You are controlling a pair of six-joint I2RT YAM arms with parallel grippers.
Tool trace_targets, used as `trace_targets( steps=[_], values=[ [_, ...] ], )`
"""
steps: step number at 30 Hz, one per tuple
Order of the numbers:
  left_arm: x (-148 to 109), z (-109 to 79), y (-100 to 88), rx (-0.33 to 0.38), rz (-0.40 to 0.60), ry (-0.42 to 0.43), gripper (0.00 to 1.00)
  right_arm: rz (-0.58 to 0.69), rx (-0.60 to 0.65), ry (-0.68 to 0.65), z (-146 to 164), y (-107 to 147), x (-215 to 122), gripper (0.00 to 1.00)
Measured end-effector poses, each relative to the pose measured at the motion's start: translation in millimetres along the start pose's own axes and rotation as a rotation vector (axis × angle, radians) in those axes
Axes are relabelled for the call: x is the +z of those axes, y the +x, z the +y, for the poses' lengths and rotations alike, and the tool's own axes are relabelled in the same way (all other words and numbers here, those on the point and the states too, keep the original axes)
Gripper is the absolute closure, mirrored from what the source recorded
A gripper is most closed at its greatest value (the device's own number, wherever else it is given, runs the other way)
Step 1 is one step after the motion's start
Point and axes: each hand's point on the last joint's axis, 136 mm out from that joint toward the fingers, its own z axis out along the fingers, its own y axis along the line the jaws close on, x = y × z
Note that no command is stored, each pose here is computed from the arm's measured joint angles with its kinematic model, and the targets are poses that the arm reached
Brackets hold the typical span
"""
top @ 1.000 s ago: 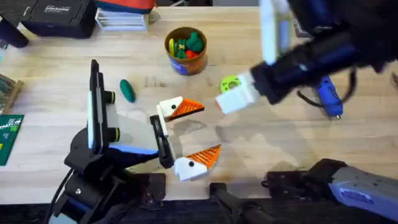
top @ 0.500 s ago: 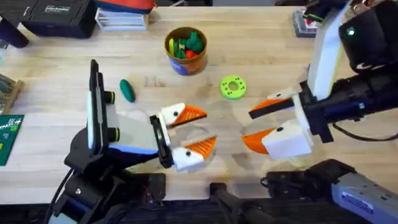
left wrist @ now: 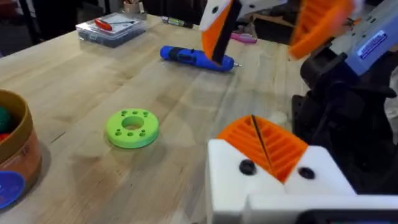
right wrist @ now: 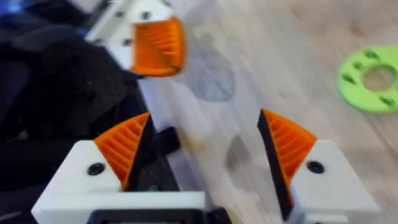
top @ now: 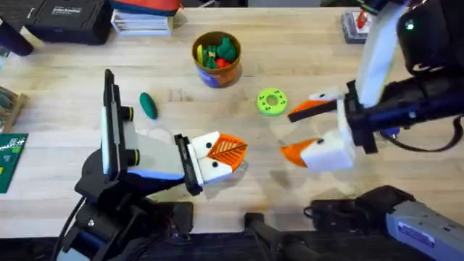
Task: Pick up the gripper from the table and insert it into the empty holder that is missing its gripper. Then pick up a screw, insert it into the mounting hole, and use the screwdriver to tighten it. Finally, clean up the table by picking up the vegetable and placing it into the bucket.
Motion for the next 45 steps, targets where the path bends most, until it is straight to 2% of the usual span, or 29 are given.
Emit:
trace_targets(
  steps=[5, 9, 15, 22, 27, 33, 39, 45],
  values=[
    [0, 0.1, 0.0, 0.000, 0.000, 0.000, 0.995, 0.065, 0.151, 0.197, -53, 13, -5, 0.008],
    [0, 0.2, 0.0, 0.000, 0.000, -0.001, 0.995, 0.092, 0.276, 0.386, -109, 27, -23, 0.008],
    [0, 0.7, -0.1, 0.000, -0.001, -0.004, 0.995, 0.060, 0.420, 0.659, -190, 52, -74, 0.008],
    [0, 1.3, -0.2, 0.000, -0.001, -0.008, 0.995, -0.003, 0.516, 0.861, -248, 86, -134, 0.008],
    [0, 2.3, -0.4, 0.001, -0.002, -0.014, 0.995, 0.046, 0.602, 0.872, -269, 119, -151, 0.008],
    [0, 3.1, -0.5, 0.001, -0.002, -0.018, 0.995, 0.129, 0.577, 0.848, -302, 128, -156, 0.009],
    [0, 3.1, -0.5, 0.001, -0.002, -0.018, 0.995, 0.194, 0.571, 0.792, -329, 142, -145, 0.009],
    [0, 3.1, -0.5, 0.001, -0.002, -0.018, 0.995, 0.242, 0.606, 0.724, -339, 162, -125, 0.009]
  ],
)
